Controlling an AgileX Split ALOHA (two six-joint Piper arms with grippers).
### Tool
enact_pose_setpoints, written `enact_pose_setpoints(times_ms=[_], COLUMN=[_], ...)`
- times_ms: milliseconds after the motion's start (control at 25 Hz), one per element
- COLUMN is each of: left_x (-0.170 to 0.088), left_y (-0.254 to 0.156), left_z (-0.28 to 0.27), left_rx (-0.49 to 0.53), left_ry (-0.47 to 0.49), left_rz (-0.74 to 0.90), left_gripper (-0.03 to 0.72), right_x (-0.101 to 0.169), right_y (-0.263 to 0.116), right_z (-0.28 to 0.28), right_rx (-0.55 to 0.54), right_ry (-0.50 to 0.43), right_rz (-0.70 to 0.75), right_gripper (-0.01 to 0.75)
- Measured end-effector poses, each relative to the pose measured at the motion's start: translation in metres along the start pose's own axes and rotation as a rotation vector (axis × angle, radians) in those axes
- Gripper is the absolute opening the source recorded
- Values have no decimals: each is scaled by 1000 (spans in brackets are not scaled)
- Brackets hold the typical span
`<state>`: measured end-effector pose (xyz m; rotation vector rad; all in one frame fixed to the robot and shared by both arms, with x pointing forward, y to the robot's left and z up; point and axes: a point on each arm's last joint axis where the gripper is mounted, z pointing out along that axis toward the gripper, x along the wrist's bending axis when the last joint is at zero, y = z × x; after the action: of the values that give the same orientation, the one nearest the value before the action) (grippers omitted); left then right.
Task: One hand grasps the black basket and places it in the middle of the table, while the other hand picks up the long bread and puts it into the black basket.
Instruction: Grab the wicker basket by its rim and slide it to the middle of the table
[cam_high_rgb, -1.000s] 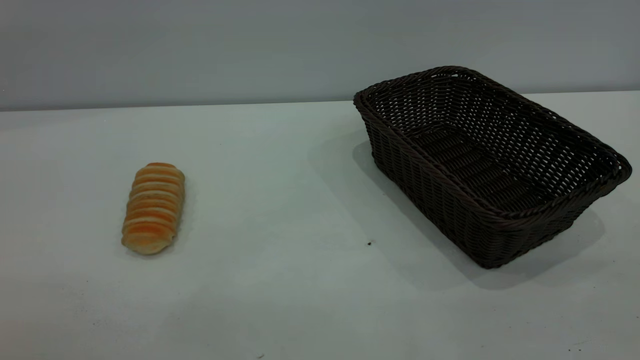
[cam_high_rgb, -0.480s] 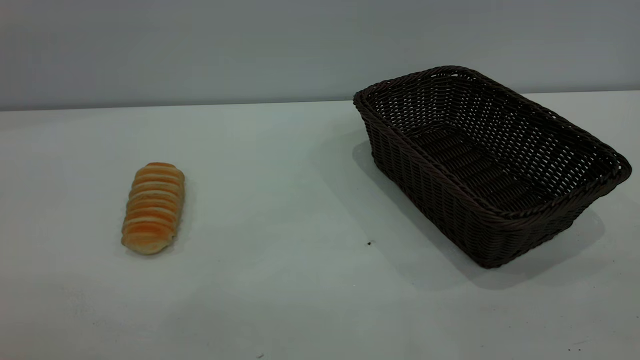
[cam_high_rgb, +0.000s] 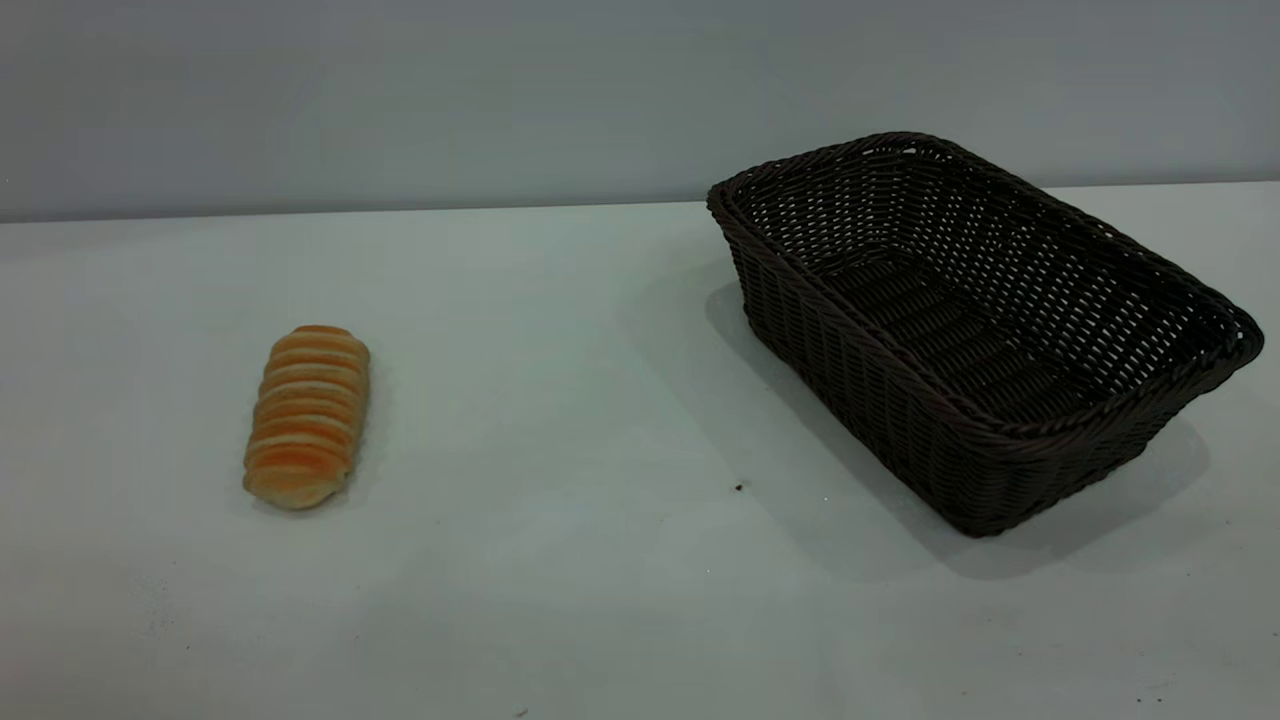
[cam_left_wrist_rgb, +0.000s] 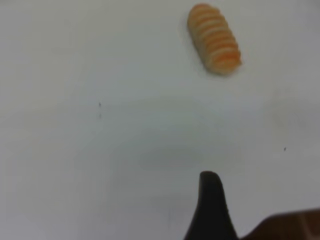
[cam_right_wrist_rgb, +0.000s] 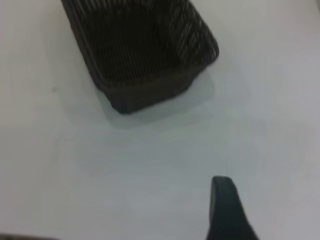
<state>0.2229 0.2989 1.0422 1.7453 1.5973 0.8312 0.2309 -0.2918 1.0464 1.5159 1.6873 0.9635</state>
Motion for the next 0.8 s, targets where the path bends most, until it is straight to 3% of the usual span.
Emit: enact_pose_setpoints(times_ms=[200, 440, 560, 800], left_x=[3, 5, 7, 10], left_y=[52, 122, 141, 155], left_z=[-1, 37, 64, 112], left_rx=[7, 99, 152, 216], left_ry=[-6, -55, -69, -72], left_rz=[-25, -19, 11, 34], left_gripper=[593, 593, 592, 592], right_x=[-1, -6, -6, -4], right_y=[43, 86, 92, 76], right_z=[18, 84, 127, 220], right_rx=[42, 226, 306, 498], right_ry=[28, 52, 89, 120], right_rz=[8, 59, 126, 405], right_gripper=[497, 560, 565, 566])
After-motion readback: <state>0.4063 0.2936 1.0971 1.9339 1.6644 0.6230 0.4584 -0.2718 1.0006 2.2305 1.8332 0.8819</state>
